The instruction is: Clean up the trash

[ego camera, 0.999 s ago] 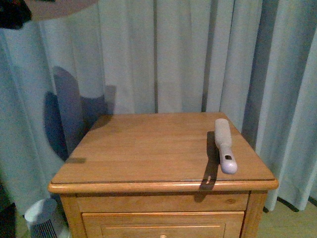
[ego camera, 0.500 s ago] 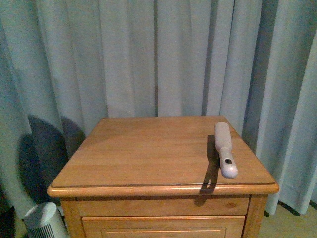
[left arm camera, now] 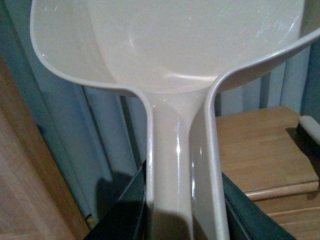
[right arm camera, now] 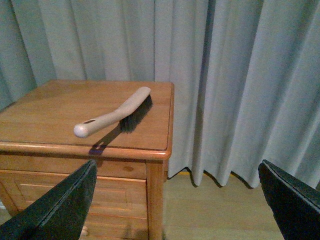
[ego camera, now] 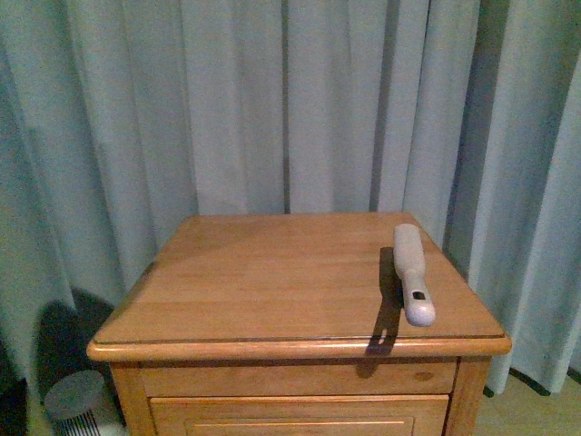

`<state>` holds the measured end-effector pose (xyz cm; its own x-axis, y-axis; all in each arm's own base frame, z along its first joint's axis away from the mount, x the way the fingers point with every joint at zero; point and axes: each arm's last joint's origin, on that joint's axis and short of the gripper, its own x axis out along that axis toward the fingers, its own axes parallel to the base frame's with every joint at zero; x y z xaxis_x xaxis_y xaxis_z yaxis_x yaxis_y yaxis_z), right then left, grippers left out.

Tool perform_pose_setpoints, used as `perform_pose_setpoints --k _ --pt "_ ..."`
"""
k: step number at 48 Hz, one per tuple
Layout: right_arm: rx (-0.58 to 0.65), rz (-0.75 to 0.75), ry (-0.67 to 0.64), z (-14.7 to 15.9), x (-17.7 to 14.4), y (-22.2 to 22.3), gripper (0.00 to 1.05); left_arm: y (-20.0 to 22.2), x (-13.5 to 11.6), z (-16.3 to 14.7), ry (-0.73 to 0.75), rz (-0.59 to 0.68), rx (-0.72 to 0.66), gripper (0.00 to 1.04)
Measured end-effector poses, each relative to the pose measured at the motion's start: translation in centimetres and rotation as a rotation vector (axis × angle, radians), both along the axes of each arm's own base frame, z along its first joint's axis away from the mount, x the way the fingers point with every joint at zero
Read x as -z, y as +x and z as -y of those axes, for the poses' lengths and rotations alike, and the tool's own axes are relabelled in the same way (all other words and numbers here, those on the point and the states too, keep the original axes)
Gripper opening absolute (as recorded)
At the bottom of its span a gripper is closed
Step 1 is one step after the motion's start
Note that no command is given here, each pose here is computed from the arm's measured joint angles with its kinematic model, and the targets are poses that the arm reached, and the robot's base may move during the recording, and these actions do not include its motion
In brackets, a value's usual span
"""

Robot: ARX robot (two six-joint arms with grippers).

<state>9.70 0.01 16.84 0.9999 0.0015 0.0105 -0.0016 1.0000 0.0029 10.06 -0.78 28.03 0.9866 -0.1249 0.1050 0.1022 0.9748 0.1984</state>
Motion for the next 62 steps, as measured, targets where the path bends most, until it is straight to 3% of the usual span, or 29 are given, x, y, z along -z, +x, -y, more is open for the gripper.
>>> perform_pose_setpoints --k 33,38,42,53,62 --pt "0.001 -0.001 0.0 0.0 0.0 0.0 0.97 -0.1 0.8 -0.6 -0.034 -0.03 -0.028 0.27" --pt "0.185 -0.164 -0.016 0.0 0.3 0.3 0.97 -0.1 0.8 -0.6 -0.035 -0.031 -0.028 0.27" --pt "0.215 -0.234 -0.003 0.1 0.3 0.9 0.97 -0.1 0.8 -0.5 -0.036 -0.031 -0.027 0.27" --pt "0.152 -0.283 0.092 -0.7 -4.7 5.5 0.97 -0.1 0.8 -0.6 -0.037 -0.033 -0.028 0.27" --pt "0.108 -0.356 0.144 -2.8 -11.1 14.7 0.97 -0.1 0.8 -0.5 -0.037 -0.033 -0.028 0.27"
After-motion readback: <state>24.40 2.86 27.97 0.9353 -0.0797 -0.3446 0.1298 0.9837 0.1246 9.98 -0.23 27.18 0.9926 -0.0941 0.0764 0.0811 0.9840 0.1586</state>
